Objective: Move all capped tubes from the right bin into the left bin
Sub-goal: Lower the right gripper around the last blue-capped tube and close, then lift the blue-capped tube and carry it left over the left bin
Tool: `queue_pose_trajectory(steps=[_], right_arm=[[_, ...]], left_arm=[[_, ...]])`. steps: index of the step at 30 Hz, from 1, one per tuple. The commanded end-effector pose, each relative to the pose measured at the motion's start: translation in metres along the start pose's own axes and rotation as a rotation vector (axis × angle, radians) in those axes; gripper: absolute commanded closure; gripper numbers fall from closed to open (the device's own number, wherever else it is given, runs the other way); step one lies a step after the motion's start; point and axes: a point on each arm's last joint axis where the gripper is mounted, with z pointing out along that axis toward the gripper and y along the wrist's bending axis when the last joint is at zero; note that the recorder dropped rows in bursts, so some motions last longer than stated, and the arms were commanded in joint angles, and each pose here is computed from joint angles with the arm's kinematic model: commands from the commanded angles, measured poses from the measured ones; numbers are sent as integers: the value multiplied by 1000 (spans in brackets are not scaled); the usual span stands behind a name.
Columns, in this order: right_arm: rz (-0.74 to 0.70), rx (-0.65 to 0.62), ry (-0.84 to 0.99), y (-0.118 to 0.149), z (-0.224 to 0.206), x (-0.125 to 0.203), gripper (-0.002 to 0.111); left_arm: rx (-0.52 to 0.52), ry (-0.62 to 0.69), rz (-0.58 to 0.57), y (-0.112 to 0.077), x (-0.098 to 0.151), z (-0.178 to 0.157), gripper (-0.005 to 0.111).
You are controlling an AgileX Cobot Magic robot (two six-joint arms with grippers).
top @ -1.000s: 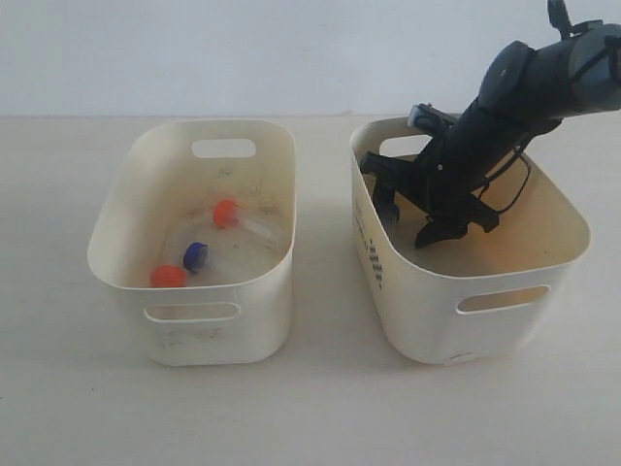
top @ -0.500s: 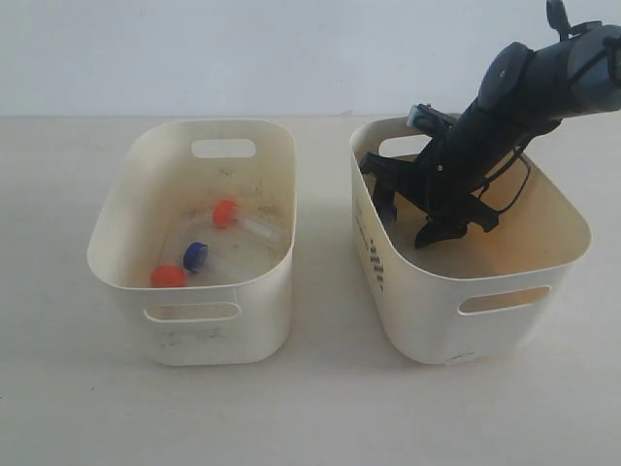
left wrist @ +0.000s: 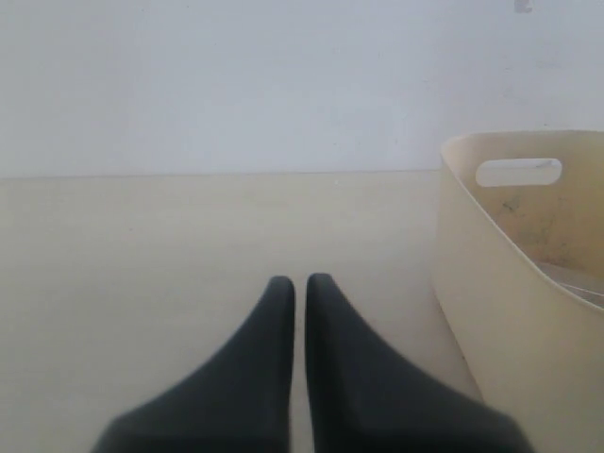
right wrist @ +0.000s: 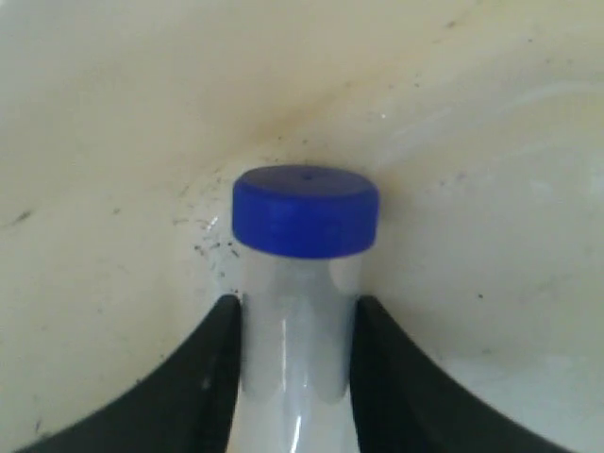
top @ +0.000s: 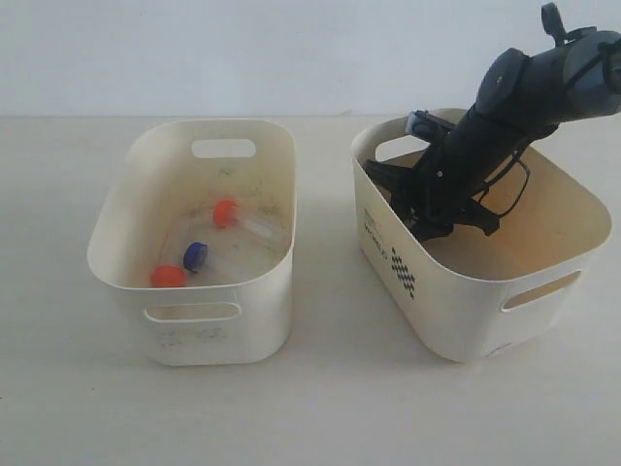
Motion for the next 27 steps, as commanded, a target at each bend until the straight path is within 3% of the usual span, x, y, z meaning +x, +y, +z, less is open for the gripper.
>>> queue_pose_trajectory(steps=[1,20,27], right_arm=[[-12,18,21,-4,3,1,108],[50,-30,-155,18,-54,-7,108],[-60,39,-323,26,-115,-6,108]], left_arm=[[1,-8,-16,0,-2,0,102],[1,-8,-16,0,-2,0,102],[1,-8,-16,0,-2,0,102]])
